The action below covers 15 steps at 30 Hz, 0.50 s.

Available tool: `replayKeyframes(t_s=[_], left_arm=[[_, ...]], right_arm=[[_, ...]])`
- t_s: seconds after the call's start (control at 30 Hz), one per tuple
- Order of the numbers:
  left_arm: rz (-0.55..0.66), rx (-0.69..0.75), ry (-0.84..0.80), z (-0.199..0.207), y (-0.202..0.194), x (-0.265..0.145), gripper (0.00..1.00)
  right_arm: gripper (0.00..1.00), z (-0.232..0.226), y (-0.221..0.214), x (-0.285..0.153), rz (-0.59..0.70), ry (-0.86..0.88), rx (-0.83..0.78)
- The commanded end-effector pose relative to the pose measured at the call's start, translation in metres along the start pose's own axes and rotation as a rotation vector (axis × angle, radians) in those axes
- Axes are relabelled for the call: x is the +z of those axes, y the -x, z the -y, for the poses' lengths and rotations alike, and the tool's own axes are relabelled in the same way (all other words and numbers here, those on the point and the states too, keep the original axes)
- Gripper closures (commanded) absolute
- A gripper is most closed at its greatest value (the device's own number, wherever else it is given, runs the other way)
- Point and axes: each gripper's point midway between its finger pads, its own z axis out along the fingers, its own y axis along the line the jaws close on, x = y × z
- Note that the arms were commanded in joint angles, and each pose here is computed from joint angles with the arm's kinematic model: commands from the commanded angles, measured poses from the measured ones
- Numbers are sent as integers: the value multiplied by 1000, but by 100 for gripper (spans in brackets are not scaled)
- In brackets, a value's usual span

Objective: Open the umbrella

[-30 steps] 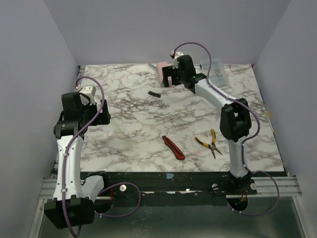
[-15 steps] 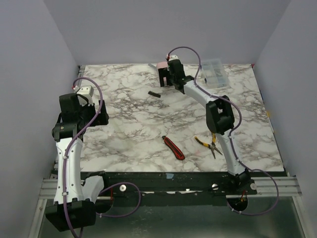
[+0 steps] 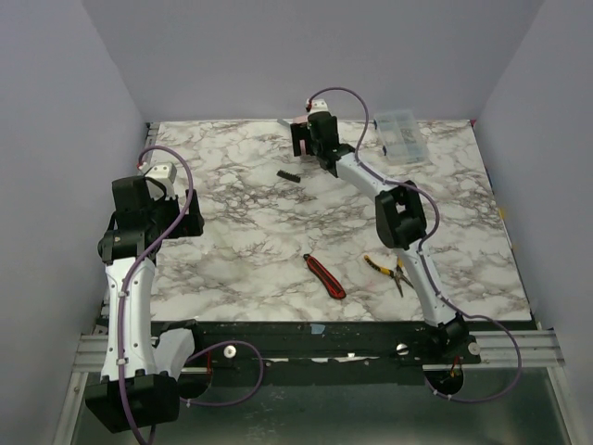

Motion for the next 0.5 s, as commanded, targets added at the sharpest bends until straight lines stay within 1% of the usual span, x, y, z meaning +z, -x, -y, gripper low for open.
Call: replayKeyframes(t_s=[0.0, 0.1, 0.13, 0.17, 0.33, 0.47], left_arm=[[-10, 2, 1, 0, -6, -5, 1], [-9, 2, 8, -1, -5, -8, 2], [-10, 24, 8, -1, -5, -9, 1], [-13, 28, 5, -1, -5, -10, 2], [-2, 50, -4, 1, -5, -14, 1], [15, 80, -22, 4, -7, -14, 1]], right_arm=[[0, 4, -18, 22, 32, -74, -55], [0, 5, -28, 28, 22, -87, -66], [1, 7, -32, 29, 15, -91, -71], [3, 7, -34, 27, 7, -91, -77], [22, 18, -40, 6, -43, -96, -108], [38, 40, -60, -21, -130, -101, -131]])
